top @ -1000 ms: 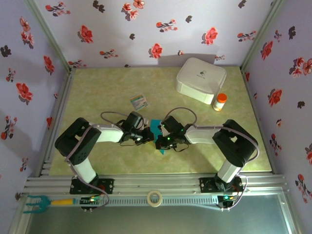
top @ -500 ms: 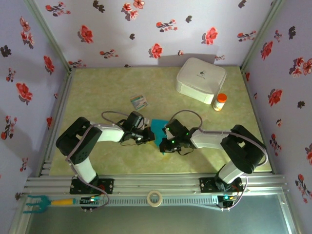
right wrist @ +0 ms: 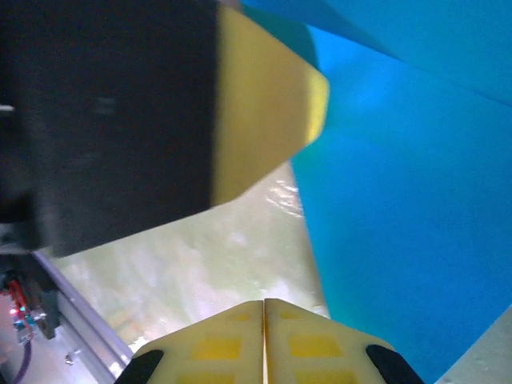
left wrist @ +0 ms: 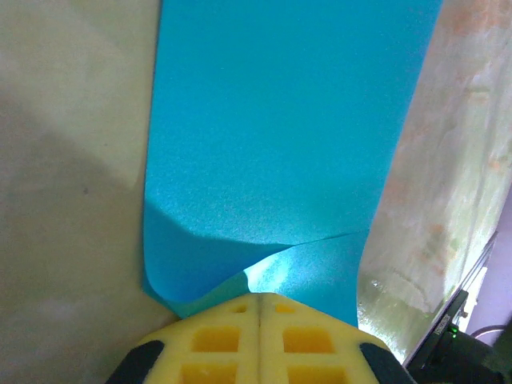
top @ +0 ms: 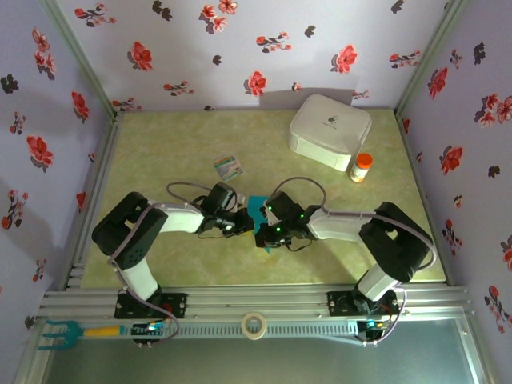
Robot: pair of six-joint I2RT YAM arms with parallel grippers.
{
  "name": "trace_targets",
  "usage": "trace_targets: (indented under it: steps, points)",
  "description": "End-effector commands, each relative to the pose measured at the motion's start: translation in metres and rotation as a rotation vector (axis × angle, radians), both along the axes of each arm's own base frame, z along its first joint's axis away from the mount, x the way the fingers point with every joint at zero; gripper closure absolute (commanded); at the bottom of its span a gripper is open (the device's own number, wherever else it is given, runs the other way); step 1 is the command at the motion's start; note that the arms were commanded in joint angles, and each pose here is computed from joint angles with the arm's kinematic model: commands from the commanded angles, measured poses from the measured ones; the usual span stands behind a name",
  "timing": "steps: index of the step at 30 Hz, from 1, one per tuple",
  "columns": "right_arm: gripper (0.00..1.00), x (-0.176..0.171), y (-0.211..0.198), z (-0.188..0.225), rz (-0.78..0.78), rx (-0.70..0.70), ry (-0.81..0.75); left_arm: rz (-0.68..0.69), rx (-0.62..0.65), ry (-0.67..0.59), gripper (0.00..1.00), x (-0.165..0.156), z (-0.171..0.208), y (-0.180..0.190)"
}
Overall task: Fold a paper plane with a square sheet of paper (pick it up from the middle)
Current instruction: Third fold the triangle at the center of the table.
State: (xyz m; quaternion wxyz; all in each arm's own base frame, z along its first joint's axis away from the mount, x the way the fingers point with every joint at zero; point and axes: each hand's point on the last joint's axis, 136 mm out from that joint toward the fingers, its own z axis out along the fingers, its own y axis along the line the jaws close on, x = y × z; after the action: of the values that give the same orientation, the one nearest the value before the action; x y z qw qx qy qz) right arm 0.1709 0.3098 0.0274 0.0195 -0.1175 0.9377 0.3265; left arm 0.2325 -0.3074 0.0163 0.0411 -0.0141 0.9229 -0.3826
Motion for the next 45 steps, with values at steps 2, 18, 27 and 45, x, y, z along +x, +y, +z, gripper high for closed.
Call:
trace_targets:
  steps: [2, 18, 27, 45]
  points:
    - [0.9, -0.005, -0.006, -0.014, -0.021, -0.04, 0.037, -0.002, 0.069, 0.023, 1.0, -0.004, -0.016, 0.008]
    - [0.9, -0.032, -0.033, -0.02, -0.108, 0.008, 0.094, 0.008, 0.073, 0.032, 1.0, -0.005, -0.021, 0.01]
    - [0.9, -0.008, -0.03, 0.03, -0.16, 0.071, -0.045, 0.044, 0.06, 0.019, 1.0, -0.002, -0.015, 0.011]
    - [0.95, 0.036, 0.001, 0.002, -0.162, -0.008, 0.028, 0.105, 0.048, -0.019, 1.0, -0.001, -0.003, 0.01]
